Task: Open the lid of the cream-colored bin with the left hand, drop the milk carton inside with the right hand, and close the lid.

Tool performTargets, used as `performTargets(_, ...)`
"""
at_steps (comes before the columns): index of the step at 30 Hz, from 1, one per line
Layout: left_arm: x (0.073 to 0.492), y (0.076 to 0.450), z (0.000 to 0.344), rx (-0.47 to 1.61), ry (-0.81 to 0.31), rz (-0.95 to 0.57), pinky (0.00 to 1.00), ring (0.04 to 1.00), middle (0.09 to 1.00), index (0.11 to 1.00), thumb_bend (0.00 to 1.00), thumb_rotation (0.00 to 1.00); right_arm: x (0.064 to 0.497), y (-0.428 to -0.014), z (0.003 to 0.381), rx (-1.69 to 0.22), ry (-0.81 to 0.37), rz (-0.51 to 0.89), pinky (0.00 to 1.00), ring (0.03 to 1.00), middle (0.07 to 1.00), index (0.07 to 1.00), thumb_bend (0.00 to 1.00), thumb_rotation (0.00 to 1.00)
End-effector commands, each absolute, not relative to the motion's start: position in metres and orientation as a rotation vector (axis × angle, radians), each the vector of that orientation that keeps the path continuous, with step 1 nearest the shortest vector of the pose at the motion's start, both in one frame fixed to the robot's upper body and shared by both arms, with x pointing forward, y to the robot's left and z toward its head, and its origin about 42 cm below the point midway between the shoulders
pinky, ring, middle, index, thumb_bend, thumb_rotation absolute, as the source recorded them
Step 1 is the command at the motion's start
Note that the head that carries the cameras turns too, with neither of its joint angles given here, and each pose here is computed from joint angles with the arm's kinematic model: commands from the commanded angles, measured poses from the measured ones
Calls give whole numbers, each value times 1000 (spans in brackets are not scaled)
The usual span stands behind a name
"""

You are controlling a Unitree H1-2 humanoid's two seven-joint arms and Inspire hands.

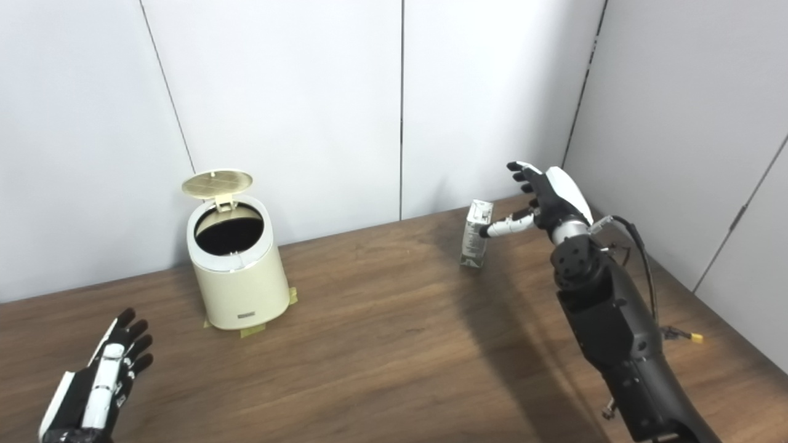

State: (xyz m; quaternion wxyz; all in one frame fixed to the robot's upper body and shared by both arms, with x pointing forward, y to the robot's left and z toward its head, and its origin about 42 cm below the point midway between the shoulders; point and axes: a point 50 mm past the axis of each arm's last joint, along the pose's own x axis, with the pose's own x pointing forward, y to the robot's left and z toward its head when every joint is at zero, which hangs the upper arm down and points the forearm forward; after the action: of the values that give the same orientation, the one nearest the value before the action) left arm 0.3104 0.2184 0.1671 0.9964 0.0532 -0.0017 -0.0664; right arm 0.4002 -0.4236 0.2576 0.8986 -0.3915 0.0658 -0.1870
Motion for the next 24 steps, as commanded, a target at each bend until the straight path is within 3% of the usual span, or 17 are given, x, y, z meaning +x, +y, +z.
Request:
performTargets(1, 313, 217, 185, 116, -75, -129, 929, 944, 958, 986, 515, 915, 413, -421, 285, -807, 53, -407, 720, 842, 875, 864, 869, 105)
performTargets(6, 312, 218, 186, 113, -76, -127, 929, 945, 957, 991, 513, 903, 427, -423, 275, -811, 95, -403, 677, 799, 841, 840, 864, 103)
performTargets(16, 312, 218, 187, 118, -81, -125, 920, 936, 955, 992, 518, 909, 440, -418, 265, -785, 123, -354, 728, 796, 823, 827, 889, 153)
performTargets(24, 313, 218, 188, 111, -84, -129, 931, 942, 958, 994, 515, 907, 442, -417, 257, -740, 140, -342, 706, 804, 851, 848, 851, 101)
